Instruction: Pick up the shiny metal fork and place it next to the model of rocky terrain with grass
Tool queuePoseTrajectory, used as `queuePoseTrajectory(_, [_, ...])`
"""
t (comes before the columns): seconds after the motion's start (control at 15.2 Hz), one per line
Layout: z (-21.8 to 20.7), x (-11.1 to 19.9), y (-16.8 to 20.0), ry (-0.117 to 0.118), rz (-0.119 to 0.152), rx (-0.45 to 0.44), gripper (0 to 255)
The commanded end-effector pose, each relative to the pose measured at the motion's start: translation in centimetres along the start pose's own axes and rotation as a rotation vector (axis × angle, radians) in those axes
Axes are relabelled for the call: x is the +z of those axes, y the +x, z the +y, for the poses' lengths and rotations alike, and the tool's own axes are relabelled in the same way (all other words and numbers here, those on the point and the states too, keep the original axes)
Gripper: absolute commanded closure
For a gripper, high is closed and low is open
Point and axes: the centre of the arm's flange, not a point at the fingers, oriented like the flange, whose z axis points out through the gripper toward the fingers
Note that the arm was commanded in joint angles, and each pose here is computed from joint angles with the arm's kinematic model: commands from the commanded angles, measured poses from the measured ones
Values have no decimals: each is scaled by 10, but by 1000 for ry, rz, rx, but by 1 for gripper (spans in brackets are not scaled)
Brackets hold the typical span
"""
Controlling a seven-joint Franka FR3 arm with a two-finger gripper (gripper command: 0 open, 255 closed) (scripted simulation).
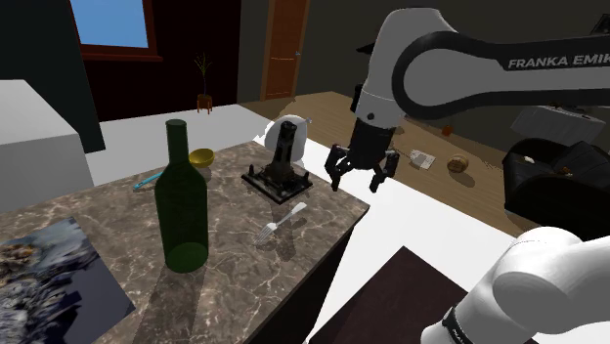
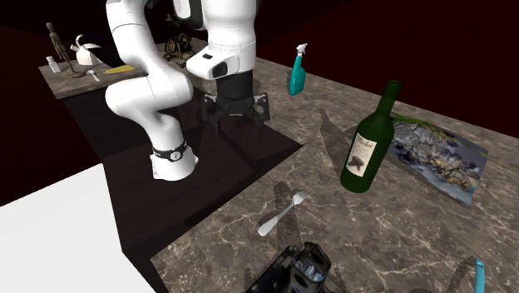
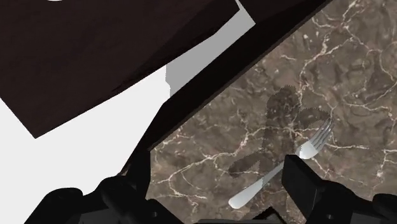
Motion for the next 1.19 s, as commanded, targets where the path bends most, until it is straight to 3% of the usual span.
queuePoseTrajectory(0.0, [-20,18,3,-4,18,103,0])
queuePoseTrajectory(0.46, [-85,79,31,-26,75,437,0])
queuePoseTrajectory(0.92, [-136,138,82,-49,132,770,0])
queuePoseTrajectory(1.12, [-135,154,84,-49,132,770,0])
